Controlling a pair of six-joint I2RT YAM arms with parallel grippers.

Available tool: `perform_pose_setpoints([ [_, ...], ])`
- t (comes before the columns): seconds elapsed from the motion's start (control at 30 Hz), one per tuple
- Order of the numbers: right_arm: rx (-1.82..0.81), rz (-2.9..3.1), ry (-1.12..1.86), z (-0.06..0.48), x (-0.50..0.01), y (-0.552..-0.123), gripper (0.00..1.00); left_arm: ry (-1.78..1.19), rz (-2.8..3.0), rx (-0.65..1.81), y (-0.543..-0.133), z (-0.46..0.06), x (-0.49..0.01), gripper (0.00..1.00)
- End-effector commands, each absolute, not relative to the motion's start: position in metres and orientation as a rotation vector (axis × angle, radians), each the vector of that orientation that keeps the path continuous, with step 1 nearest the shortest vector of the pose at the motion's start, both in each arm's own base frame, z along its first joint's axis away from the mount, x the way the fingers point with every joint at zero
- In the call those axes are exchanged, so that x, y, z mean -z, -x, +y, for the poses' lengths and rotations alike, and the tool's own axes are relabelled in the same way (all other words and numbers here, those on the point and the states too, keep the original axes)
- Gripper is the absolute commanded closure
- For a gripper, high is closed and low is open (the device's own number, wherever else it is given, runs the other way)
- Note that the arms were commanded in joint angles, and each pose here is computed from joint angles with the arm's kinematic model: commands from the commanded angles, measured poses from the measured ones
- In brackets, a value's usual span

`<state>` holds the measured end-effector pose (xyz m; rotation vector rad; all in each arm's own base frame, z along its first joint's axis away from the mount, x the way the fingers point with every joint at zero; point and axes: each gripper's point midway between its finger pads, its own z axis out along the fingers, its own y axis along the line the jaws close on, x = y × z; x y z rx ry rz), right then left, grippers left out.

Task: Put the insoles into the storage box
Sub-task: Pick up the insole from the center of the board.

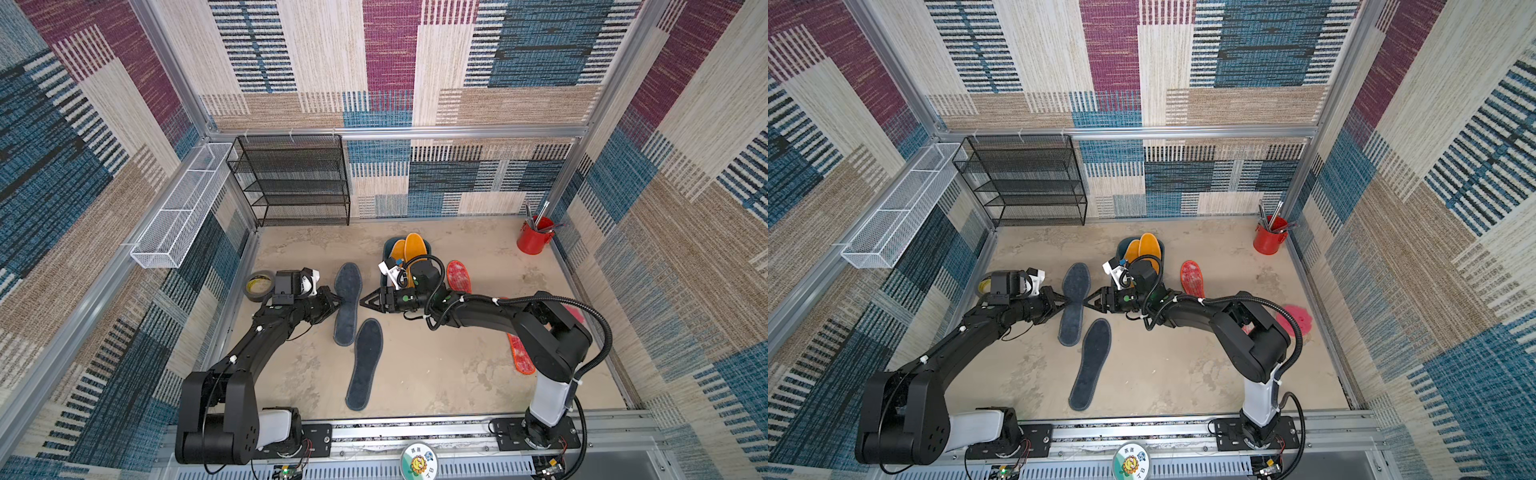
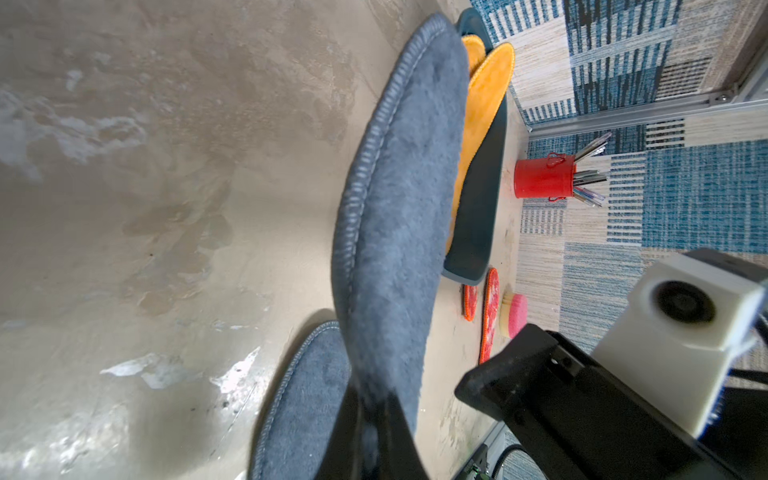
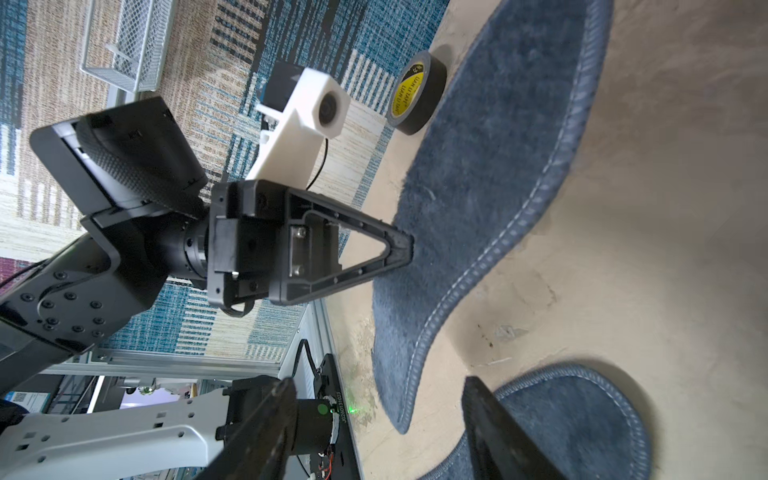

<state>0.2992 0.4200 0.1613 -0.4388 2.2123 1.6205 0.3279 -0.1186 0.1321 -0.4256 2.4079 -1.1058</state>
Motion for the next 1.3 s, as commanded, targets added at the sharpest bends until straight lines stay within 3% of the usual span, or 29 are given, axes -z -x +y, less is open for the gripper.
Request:
perform_pose_setpoints([
  [0.0,-1.671,2.164,0.424,0.425,-0.171,-0.304,0.36,0.353,2.375,1.161,-0.327,-0.127,-0.145,1.0],
  [0.23,-1.7,2.148,0.384,0.429,-0.168,-0.309,0.39,0.308,2.355,1.215,-0.325,-0.136,-0.154,1.0],
  [0.4,-1.734,2.12,0.387,0.437,-0.171,-0.315,0.49,0.266,2.349,1.268,-0.323,-0.142,-0.156,1.0],
  [0.67,-1.768,2.119,0.374,0.441,-0.17,-0.317,0.71,0.236,2.319,1.3,-0.322,-0.145,-0.164,1.0],
  [0.73,-1.78,2.118,0.371,0.442,-0.17,-0.316,0.83,0.235,2.321,1.303,-0.322,-0.146,-0.164,1.0],
  [0.77,-1.784,2.118,0.369,0.442,-0.17,-0.315,0.97,0.234,2.321,1.305,-0.322,-0.146,-0.164,1.0],
  [0.93,-1.732,2.11,0.375,0.436,-0.181,-0.319,1.0,0.242,2.326,1.288,-0.322,-0.144,-0.163,1.0],
  [1.0,-1.664,2.112,0.363,0.427,-0.189,-0.329,1.0,0.245,2.328,1.266,-0.324,-0.142,-0.164,0.89],
  [1.03,-1.642,2.105,0.35,0.419,-0.195,-0.334,1.0,0.245,2.328,1.253,-0.325,-0.141,-0.164,0.77],
  [1.13,-1.562,2.108,0.311,0.386,-0.208,-0.356,1.0,0.26,2.316,1.205,-0.328,-0.135,-0.169,0.17],
  [1.2,-1.481,2.13,0.32,0.366,-0.213,-0.371,1.0,0.278,2.297,1.159,-0.331,-0.129,-0.173,0.0],
  [1.27,-1.413,2.156,0.335,0.346,-0.216,-0.384,1.0,0.29,2.275,1.13,-0.334,-0.124,-0.178,0.01],
])
